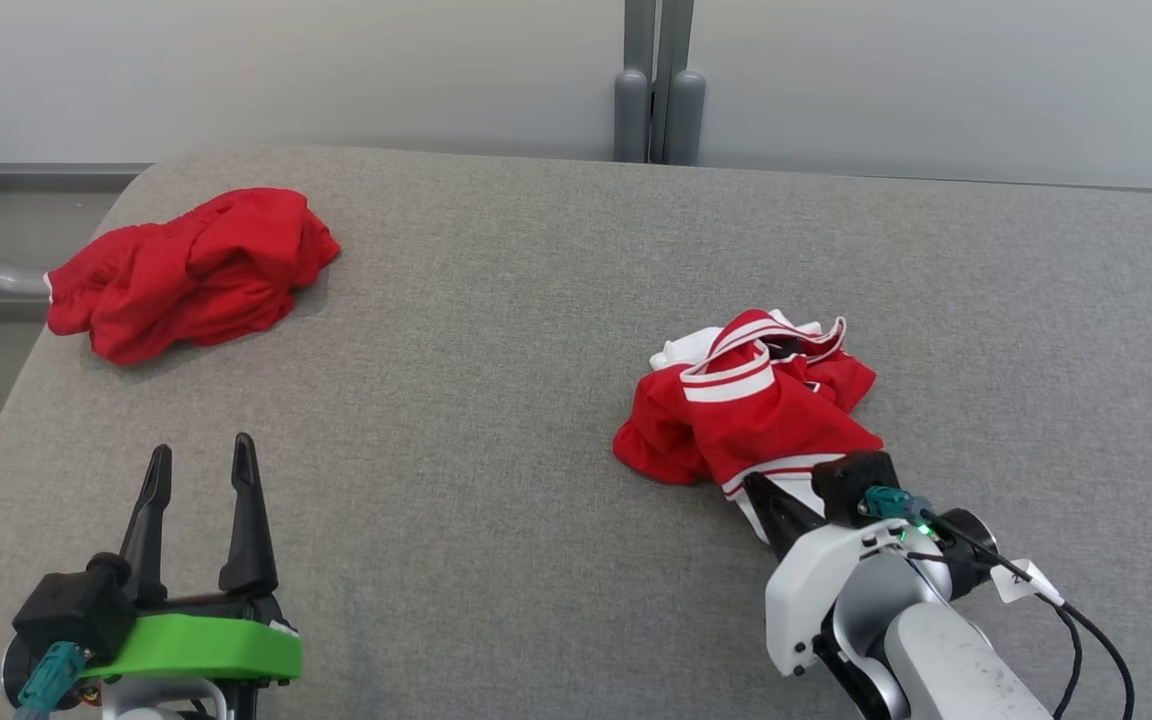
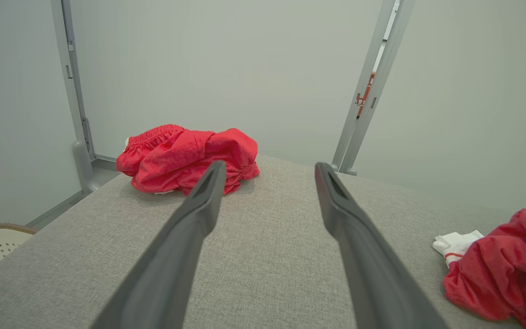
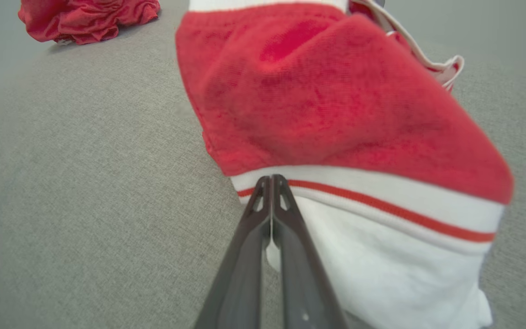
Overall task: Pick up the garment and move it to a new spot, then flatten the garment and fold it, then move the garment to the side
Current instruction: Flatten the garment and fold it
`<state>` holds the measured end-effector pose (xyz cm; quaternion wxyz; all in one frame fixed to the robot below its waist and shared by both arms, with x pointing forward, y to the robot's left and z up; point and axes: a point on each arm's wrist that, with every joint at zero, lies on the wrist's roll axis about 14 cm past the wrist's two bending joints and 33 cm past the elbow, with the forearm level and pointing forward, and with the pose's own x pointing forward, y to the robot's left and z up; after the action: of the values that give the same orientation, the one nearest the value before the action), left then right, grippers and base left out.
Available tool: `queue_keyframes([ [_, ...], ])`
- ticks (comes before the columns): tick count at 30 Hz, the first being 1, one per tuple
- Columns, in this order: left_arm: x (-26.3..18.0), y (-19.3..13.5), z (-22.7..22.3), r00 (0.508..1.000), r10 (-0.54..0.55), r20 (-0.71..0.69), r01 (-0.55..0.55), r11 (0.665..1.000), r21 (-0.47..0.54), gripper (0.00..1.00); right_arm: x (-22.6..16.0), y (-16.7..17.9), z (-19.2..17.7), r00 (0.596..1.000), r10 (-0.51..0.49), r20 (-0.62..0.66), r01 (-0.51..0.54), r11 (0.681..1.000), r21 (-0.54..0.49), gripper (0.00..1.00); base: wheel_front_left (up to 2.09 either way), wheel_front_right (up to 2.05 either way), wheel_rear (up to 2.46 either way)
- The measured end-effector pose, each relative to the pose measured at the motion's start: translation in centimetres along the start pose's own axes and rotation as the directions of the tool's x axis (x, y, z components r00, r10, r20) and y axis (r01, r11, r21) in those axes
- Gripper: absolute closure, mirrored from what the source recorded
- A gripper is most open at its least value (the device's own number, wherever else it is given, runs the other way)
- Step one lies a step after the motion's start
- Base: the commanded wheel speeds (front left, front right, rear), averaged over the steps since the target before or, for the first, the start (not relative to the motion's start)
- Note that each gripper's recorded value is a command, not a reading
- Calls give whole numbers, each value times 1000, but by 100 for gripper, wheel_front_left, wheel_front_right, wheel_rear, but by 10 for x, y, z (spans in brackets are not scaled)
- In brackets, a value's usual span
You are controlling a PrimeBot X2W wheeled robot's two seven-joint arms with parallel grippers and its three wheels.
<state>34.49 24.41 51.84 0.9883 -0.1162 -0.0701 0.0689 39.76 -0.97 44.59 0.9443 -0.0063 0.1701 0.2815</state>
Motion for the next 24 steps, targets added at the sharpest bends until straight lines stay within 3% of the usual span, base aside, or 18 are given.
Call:
queue_keyframes([
  [12, 7, -15, -7, 999, -50, -15, 50, 999, -5, 0, -12, -3, 21, 995, -16, 95, 11, 999, 44, 100, 0, 0, 0],
  [14, 8, -17, -8, 998, -55, -18, 55, 998, -5, 0, -14, 4, 19, 996, 4, 94, -13, 996, 91, 100, 0, 0, 0],
  [15, 8, -17, -8, 998, -57, -19, 57, 998, -6, 0, -16, 7, 17, 996, 11, 91, -20, 995, 98, 77, 0, 0, 0],
  [16, 8, -18, -9, 998, -58, -20, 58, 998, -6, 0, -16, 11, 15, 997, 21, 79, -29, 995, 99, 5, 0, 0, 0],
  [17, 8, -18, -9, 998, -58, -23, 58, 998, -5, 0, -16, 15, 13, 997, 32, 72, -40, 993, 110, 0, 0, 0, 0],
  [24, 10, -15, -10, 998, -51, -24, 51, 999, -3, 0, -11, 14, 5, 998, 35, 46, -39, 994, 103, 0, 0, 0, 0],
])
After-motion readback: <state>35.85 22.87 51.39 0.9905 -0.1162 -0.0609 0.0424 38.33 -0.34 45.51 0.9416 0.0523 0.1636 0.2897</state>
